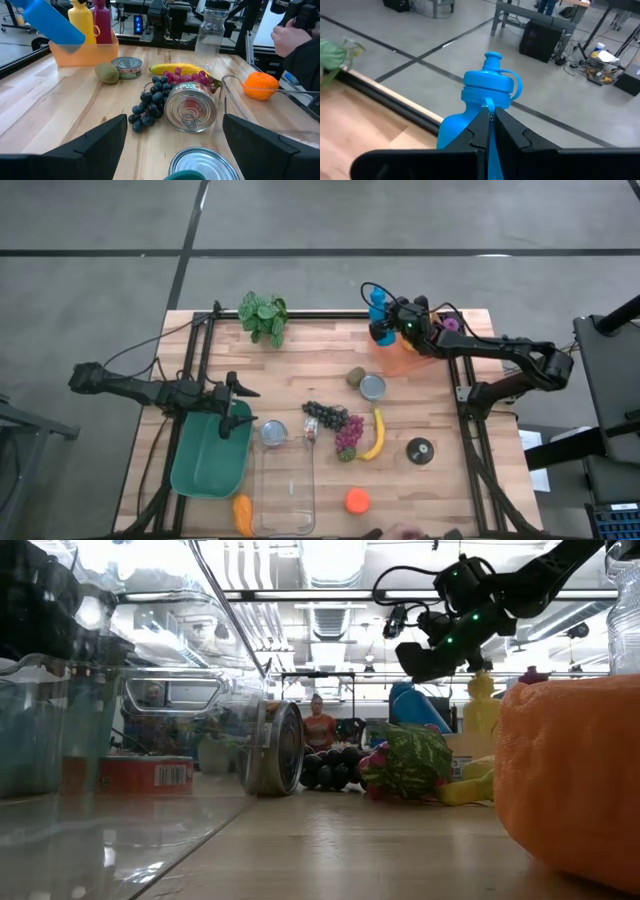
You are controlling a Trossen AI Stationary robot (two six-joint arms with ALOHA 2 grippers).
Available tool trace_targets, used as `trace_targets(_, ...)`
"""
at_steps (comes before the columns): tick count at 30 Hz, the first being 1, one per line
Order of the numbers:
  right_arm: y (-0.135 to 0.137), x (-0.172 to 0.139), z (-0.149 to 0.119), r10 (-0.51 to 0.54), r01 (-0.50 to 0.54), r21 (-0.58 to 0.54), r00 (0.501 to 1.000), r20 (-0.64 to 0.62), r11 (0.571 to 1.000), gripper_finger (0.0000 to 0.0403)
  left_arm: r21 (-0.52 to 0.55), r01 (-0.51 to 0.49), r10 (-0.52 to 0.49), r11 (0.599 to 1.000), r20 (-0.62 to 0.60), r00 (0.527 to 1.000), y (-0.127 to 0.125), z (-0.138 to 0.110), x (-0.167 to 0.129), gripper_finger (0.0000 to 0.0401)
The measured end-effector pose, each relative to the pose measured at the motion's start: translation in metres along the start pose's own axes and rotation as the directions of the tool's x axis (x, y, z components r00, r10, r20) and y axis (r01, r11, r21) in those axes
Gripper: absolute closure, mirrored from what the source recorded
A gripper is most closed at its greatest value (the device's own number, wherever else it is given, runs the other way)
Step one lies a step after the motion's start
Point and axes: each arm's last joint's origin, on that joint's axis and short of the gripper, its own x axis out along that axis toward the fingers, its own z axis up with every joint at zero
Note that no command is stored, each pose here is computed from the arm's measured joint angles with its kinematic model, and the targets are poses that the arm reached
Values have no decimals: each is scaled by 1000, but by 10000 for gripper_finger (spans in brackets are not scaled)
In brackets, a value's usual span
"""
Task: Pick & Place Food Item
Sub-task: Put the blue tumbler into the orange bin
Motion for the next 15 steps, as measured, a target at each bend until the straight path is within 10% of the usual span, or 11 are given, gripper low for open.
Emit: trace_targets(15, 12, -15, -4, 51, -51, 1, 997, -56, 999, 388, 0, 0, 0, 1000, 0, 1000, 0, 0, 0, 65)
